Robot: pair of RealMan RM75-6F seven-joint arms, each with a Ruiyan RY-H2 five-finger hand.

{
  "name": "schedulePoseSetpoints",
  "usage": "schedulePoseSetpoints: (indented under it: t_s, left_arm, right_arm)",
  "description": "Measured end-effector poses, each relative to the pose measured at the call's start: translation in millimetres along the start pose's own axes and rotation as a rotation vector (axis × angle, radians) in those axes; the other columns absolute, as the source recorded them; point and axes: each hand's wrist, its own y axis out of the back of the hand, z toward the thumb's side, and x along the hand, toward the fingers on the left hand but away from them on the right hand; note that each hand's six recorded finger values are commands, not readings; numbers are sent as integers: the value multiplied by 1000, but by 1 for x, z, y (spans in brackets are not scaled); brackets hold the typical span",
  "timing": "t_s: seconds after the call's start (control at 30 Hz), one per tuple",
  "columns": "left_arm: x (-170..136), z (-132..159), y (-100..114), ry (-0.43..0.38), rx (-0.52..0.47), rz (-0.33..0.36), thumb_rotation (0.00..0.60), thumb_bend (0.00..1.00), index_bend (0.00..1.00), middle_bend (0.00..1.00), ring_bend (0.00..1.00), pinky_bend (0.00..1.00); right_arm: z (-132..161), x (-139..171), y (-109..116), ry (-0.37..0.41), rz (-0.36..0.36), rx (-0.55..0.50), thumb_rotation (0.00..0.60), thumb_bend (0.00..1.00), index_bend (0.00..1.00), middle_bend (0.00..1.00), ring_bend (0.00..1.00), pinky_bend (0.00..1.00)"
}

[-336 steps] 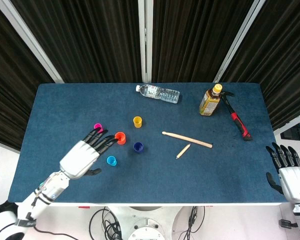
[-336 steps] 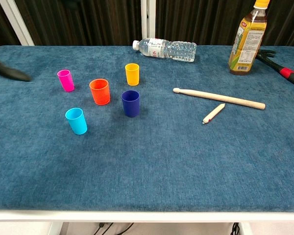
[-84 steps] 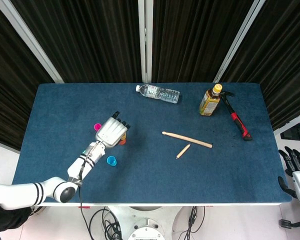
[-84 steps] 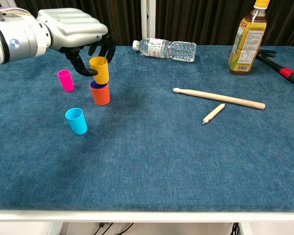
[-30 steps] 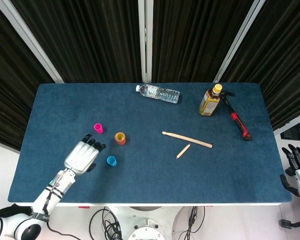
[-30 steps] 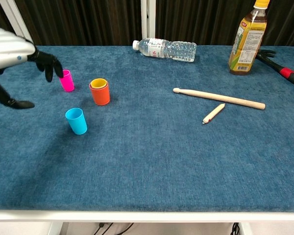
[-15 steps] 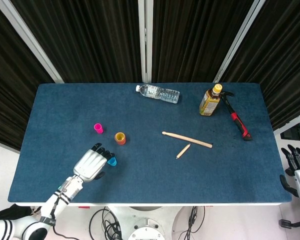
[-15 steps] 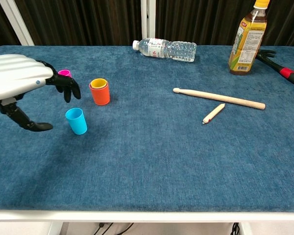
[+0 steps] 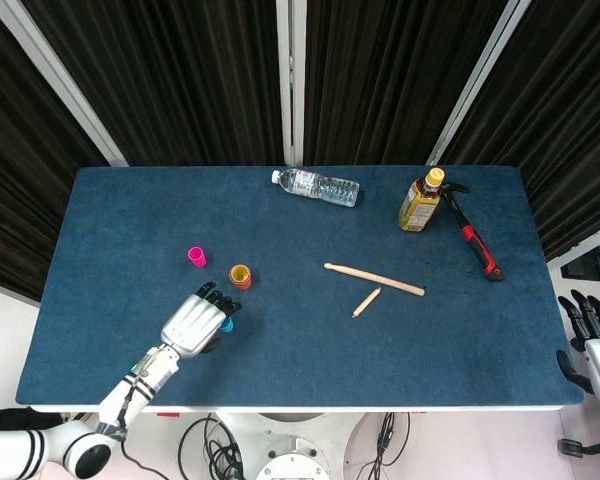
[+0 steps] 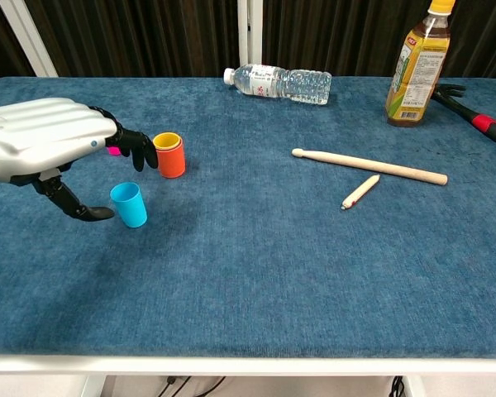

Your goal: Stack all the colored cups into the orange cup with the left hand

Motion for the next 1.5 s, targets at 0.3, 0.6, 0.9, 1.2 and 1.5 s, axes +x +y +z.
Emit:
schedulePoseSetpoints:
  t_s: [0.3, 0.6, 0.9, 1.2, 1.5]
  left_arm:
    - [5, -3, -12, -1, 12, -29, 600, 224, 282, 294, 259, 183]
    - [12, -6, -19, 2, 26, -21, 600, 235, 363, 349, 347, 201]
    - [18, -6, -21, -13, 34, -10, 600, 234, 421, 402, 397, 216]
    - [21, -6, -21, -25, 28, -6, 600, 256, 457, 432, 439, 248]
    - [24, -8, -23, -30, 47, -14, 600, 323, 488, 461, 474, 265]
  right_arm:
    - [-4, 1, -1, -11, 1, -4, 600, 327, 0, 0, 0, 0]
    - [-6, 1, -3, -17, 7, -2, 600, 327, 0, 0, 0, 0]
    - [-7, 1, -6, -26, 15, -6, 600, 327, 0, 0, 0, 0]
    - [-10, 1, -7, -33, 23, -4, 600, 327, 0, 0, 0, 0]
    - [-11, 1, -9, -37, 29, -1, 600, 327, 0, 0, 0, 0]
